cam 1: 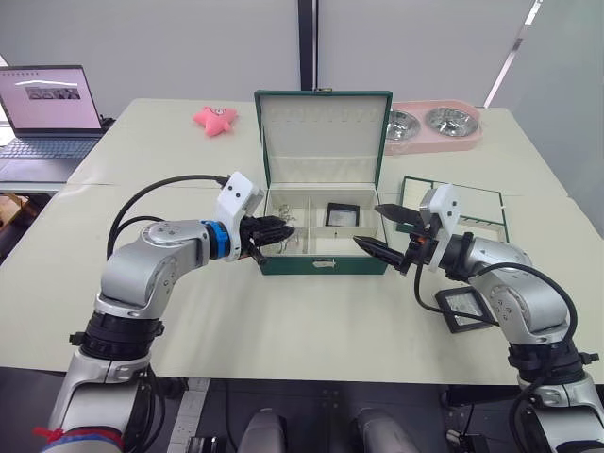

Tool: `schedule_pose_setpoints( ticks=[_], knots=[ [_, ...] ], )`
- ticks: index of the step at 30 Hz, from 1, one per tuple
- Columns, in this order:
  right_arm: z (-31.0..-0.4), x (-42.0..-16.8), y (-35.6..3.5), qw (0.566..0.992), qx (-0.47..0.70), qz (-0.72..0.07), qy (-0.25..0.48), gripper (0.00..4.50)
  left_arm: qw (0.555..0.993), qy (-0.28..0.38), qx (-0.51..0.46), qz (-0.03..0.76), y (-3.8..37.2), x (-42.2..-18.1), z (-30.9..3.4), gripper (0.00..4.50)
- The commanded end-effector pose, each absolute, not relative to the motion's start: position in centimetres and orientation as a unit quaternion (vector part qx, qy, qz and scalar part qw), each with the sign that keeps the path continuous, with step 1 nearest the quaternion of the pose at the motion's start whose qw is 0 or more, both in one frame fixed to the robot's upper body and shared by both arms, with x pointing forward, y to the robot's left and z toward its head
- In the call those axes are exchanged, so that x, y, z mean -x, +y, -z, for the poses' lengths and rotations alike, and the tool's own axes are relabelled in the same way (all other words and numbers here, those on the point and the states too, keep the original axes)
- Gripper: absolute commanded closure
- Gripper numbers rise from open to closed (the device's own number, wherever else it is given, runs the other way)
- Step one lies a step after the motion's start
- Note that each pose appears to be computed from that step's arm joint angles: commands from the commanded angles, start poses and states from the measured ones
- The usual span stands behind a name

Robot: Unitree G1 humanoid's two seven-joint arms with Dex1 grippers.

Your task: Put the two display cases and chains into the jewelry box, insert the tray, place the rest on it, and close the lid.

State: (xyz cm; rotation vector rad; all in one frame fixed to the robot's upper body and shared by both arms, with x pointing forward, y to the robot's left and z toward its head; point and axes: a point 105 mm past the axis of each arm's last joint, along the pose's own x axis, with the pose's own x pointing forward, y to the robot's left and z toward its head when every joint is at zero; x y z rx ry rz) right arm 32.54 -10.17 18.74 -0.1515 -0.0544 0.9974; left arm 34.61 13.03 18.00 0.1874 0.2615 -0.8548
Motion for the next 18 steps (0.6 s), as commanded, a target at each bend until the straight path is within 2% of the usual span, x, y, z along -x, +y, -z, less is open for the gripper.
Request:
schedule_pose_setpoints(
  ticks=[1, 7, 18],
  knots=[
    [-20.2, -32.2, -10.2, 0.873, 0.083, -0.479, -0.053, 0.0, 0.897, 0.109, -0.095, 0.417, 12.8, -34.4, -18.7, 1.89],
    [-20.2, -32.3, -10.1, 0.873, 0.083, -0.478, -0.053, 0.0, 0.897, 0.11, -0.091, 0.418, 12.8, -34.4, -18.7, 0.03],
    [-19.7, -32.4, -11.7, 0.881, 0.075, -0.465, -0.044, 0.0, 0.89, 0.067, -0.041, 0.45, 12.3, -33.0, -20.5, 0.03]
  ],
)
